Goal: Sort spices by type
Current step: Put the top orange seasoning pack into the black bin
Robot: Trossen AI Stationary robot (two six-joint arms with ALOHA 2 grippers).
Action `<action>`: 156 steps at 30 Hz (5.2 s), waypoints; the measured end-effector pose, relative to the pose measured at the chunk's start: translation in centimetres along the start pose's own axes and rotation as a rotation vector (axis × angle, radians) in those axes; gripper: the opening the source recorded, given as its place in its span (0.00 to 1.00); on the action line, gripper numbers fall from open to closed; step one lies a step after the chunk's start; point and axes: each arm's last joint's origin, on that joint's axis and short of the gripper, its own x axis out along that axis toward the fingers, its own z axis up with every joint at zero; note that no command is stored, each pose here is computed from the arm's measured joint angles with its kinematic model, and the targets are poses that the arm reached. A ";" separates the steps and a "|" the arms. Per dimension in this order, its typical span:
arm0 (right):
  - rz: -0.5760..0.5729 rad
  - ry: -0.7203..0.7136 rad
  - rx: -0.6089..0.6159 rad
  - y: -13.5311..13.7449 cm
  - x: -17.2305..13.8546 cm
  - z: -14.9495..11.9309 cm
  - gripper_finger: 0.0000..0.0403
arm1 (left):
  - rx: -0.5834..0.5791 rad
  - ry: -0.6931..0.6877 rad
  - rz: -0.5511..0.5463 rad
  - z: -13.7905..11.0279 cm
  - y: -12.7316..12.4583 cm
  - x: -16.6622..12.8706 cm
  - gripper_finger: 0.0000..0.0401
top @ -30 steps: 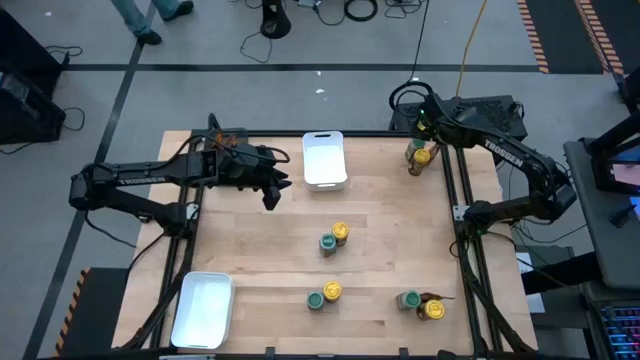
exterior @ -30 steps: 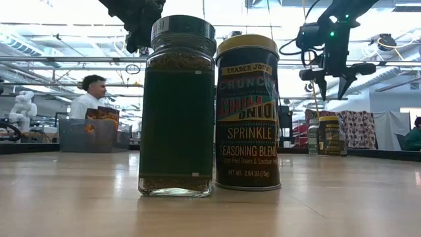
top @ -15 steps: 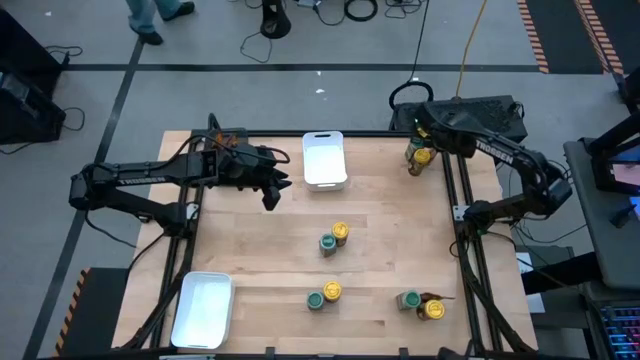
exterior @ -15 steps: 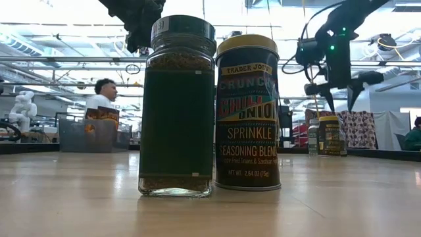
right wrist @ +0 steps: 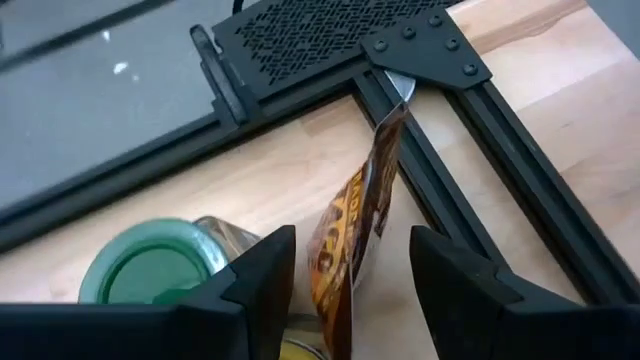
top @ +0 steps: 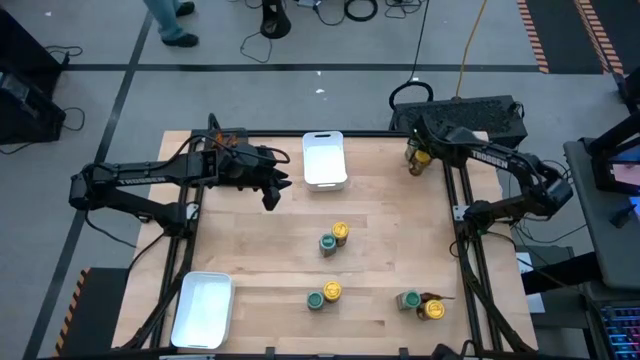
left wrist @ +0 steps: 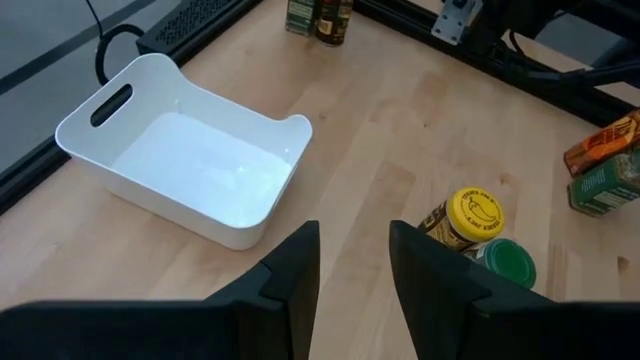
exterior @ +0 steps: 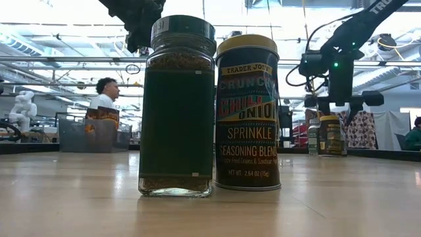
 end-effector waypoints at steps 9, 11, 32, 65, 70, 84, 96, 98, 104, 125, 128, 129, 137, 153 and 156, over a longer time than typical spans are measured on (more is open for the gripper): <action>0.009 -0.026 0.006 0.2 0.2 0.1 0.40 | -0.001 -0.008 -0.002 0.1 0.0 0.0 0.32; 0.011 -0.026 0.012 0.2 0.2 0.1 0.35 | -0.001 -0.008 -0.003 0.1 0.0 0.0 0.32; 0.068 -0.064 -0.046 -0.4 -1.3 0.8 0.00 | -0.001 -0.010 -0.002 0.1 0.0 0.0 0.32; 1.138 -0.260 -0.356 2.7 -18.3 3.7 0.00 | -0.028 -0.070 0.018 0.9 1.0 0.0 0.32; 1.221 -0.229 -0.550 7.0 -20.5 1.3 0.00 | -0.020 -0.003 0.038 0.2 1.2 -0.2 0.32; 1.317 -0.130 -1.056 18.1 -22.0 -11.5 0.00 | 0.002 -0.011 0.083 -0.8 1.7 -5.4 0.32; 1.259 -0.050 -1.315 21.7 -18.0 -20.7 0.00 | -0.051 0.018 0.106 -1.2 1.8 -5.6 0.32; 1.247 -0.037 -1.337 21.8 -17.4 -21.7 0.00 | -0.051 0.017 0.106 -1.1 1.8 -5.6 0.32; 1.212 -0.003 -1.386 21.8 -16.1 -23.9 0.00 | -0.052 0.017 0.106 -1.1 1.8 -5.6 0.32; 1.209 -0.020 -1.433 21.7 -16.0 -24.2 0.26 | -0.077 0.013 0.105 -1.1 1.8 -5.6 0.32; 1.212 -0.023 -1.436 21.6 -16.2 -24.0 0.31 | -0.073 0.014 0.105 -1.1 1.8 -5.6 0.32; 1.217 -0.027 -1.434 21.6 -16.4 -23.9 0.33 | -0.067 0.014 0.105 -1.1 1.8 -5.6 0.32; 1.236 -0.049 -1.402 20.3 -19.3 -20.5 0.43 | 0.009 0.030 0.052 -1.2 1.6 -5.6 0.32; 1.170 -0.031 -1.452 13.3 -25.1 -11.2 0.46 | 0.417 0.206 -0.280 -1.8 -1.7 3.0 0.32; 1.139 -0.005 -1.455 12.4 -25.2 -10.4 0.46 | 0.451 0.270 -0.276 -2.3 -1.7 4.3 0.32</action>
